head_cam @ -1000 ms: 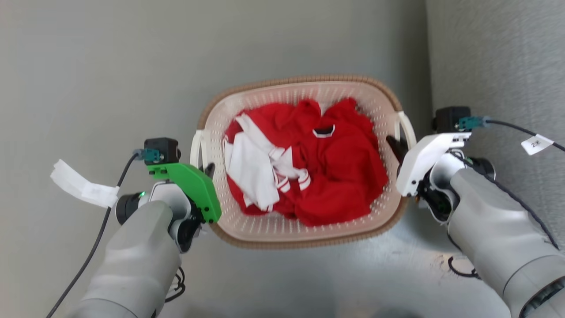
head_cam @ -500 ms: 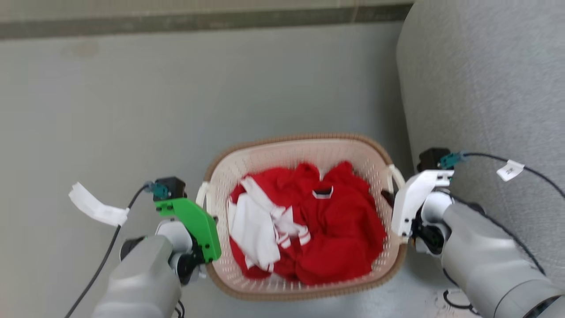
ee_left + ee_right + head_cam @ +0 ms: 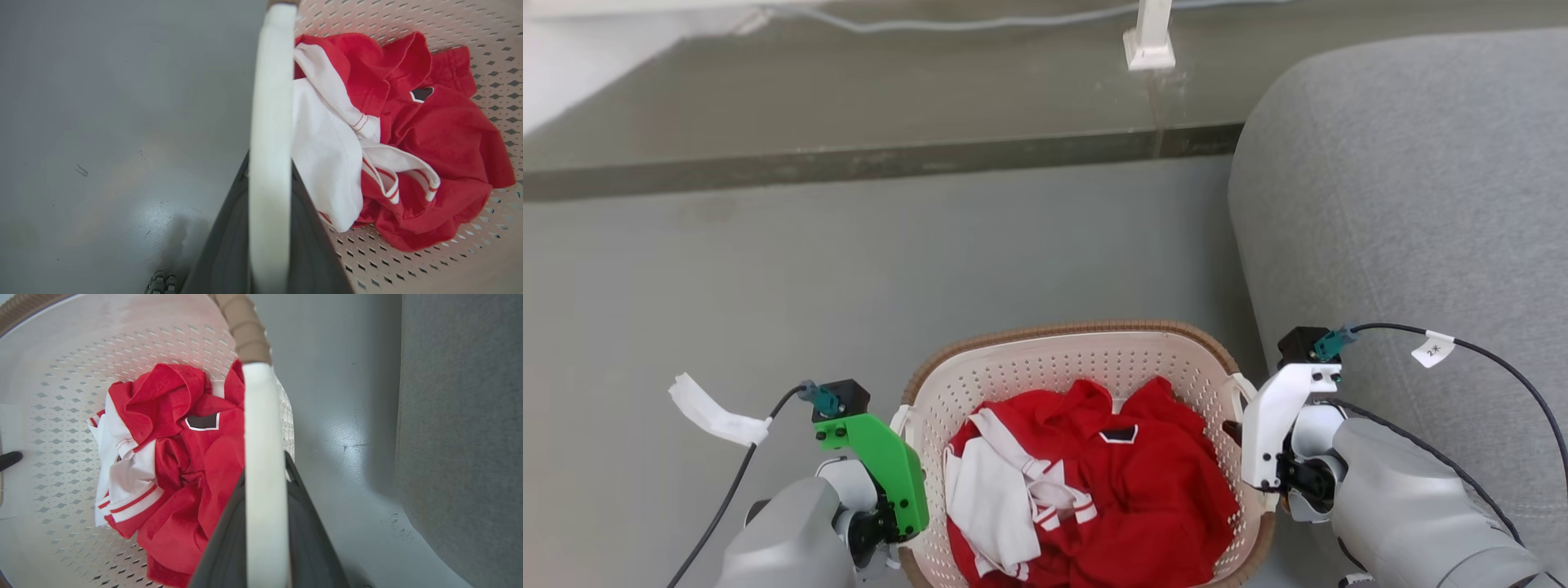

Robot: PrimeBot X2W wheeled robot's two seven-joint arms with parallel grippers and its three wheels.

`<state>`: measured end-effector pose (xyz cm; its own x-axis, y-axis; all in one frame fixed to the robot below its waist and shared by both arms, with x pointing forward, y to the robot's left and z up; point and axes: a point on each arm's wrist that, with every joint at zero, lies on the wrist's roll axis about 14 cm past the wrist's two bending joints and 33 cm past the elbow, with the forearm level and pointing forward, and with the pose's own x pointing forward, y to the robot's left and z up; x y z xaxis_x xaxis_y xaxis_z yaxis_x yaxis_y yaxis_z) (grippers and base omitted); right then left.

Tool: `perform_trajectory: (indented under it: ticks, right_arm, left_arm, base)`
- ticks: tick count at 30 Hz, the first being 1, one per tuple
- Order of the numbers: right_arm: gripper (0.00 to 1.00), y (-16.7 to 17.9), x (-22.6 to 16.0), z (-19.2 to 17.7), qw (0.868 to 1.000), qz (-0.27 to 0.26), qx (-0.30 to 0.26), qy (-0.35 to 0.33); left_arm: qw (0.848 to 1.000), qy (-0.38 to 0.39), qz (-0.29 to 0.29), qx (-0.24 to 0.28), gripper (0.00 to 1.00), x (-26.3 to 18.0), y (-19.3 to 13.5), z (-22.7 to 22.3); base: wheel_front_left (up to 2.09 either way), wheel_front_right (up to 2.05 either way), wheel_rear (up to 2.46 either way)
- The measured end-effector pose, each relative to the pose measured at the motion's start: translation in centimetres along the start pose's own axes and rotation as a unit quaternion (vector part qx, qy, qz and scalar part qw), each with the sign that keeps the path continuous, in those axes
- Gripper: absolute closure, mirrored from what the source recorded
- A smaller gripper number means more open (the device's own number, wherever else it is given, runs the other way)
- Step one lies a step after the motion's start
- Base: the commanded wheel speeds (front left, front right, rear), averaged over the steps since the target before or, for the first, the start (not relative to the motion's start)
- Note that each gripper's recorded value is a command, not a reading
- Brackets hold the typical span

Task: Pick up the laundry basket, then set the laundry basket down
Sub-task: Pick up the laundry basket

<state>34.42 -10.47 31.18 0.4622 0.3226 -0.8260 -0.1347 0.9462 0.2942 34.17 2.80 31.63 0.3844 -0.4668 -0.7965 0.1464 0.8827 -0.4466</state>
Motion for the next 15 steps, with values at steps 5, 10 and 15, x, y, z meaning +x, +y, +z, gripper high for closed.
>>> perform_trajectory:
  ticks: [5,10,15]
  right_arm:
    - [1.0,0.1,-0.9,0.4,1.0,-0.003,-0.004,-0.006]
    - [1.0,0.1,-1.3,0.4,1.0,-0.004,-0.002,-0.007]
    - [1.0,0.0,-1.5,0.3,1.0,-0.005,-0.004,-0.004]
  left_arm:
    - [1.0,-0.004,-0.005,0.002,1.0,-0.7,-0.7,0.2]
    - [1.0,-0.003,-0.006,0.009,1.0,-0.9,-1.0,0.3]
    - [1.0,0.001,-0.007,0.007,1.0,-1.0,-1.1,0.1]
  base:
    - [0.0,0.0,0.0]
    - [0.0,0.0,0.0]
    - [0.0,0.0,0.0]
